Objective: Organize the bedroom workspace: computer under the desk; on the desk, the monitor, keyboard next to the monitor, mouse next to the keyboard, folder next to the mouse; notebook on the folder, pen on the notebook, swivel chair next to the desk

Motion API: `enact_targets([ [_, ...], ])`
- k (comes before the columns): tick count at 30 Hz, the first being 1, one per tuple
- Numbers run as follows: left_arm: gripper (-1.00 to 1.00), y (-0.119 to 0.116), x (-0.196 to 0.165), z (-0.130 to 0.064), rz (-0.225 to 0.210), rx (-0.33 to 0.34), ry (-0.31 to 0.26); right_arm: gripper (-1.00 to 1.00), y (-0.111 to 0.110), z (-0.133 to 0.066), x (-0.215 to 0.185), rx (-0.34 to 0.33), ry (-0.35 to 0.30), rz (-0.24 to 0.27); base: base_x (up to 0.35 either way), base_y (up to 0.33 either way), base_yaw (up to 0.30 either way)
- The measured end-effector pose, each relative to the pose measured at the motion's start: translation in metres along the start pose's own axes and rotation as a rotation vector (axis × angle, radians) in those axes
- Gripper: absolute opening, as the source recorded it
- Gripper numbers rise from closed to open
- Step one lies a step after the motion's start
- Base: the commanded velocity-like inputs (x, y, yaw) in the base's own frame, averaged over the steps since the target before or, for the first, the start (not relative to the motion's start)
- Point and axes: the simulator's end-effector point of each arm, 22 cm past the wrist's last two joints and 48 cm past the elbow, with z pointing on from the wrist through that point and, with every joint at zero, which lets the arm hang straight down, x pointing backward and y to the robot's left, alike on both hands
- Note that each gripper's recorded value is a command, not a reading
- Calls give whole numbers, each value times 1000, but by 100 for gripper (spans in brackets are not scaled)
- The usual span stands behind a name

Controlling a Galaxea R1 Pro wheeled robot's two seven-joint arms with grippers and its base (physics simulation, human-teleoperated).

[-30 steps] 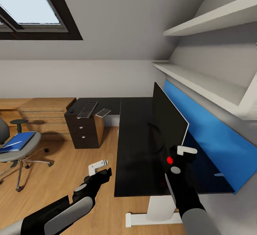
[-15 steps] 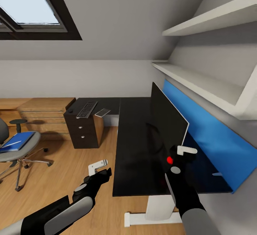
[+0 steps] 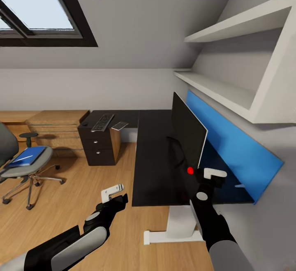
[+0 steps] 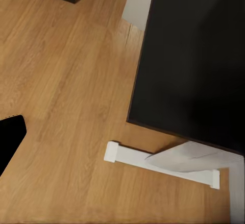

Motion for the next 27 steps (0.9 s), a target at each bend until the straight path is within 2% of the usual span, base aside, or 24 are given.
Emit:
enact_targets([
  [13,100,2,1,1,-1,-8,4,100,3,-1,-2,-6,-16,11,-335,0,0],
  [27,100,6,2,4,-1,-14,6,100,14,-5,-4,-34,-24,-3,-335,0,0],
])
